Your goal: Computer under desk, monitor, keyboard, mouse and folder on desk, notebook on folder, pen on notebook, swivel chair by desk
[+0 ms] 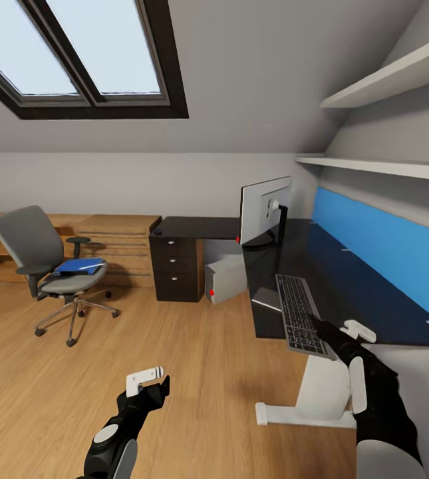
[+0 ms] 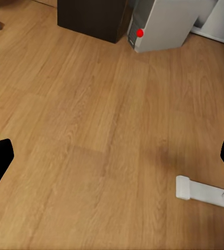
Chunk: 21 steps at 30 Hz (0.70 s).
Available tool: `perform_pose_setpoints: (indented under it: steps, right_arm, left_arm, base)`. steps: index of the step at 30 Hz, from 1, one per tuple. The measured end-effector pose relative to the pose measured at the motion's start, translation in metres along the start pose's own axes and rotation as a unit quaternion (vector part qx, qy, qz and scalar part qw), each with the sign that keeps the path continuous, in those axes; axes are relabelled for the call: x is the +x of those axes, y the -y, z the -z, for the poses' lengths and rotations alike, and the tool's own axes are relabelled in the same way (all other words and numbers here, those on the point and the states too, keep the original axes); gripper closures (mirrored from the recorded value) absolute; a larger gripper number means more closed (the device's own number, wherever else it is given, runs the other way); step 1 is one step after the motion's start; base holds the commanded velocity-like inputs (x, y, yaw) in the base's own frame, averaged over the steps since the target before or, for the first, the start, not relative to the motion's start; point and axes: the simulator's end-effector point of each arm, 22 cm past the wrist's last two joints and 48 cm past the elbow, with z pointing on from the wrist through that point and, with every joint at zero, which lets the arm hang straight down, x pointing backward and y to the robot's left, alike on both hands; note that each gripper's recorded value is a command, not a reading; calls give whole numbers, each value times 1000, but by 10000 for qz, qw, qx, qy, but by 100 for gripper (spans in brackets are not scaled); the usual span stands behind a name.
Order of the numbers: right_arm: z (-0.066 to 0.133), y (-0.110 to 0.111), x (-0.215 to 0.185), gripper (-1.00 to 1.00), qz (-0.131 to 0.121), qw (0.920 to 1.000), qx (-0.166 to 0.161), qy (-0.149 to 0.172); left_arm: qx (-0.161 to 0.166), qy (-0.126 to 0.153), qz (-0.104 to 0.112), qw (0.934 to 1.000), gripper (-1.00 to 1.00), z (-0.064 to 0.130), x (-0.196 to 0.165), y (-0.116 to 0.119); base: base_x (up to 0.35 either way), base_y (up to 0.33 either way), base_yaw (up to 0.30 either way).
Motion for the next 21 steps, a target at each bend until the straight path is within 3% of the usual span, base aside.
perform_pose_setpoints:
  steps: [4, 7, 9, 14, 21]
  right_arm:
    - [2, 0, -4, -100, -506, 9980, -352, 166]
    - [4, 3, -11, -100, -1166, 9905, -630, 359]
    - [3, 8, -9, -100, -1364, 9875, -692, 377]
    - [-5, 30, 11, -100, -1782, 9810, -728, 230]
    - [-7, 52, 7, -100, -1857, 9794, -720, 341]
  left_arm:
    - [-1, -3, -2, 10000, -100, -3, 6, -2]
    - [2, -5, 2, 10000, -100, -6, 11, -2]
    - [4, -7, 6, 10000, -100, -7, 14, -3]
    - [4, -13, 6, 10000, -100, -11, 22, -5]
    - [7, -17, 6, 10000, -100, -17, 34, -7]
  base:
    - [0, 0, 0]
    - [0, 0, 0]
    - [0, 0, 0]
    - [0, 0, 0]
    - [0, 0, 0]
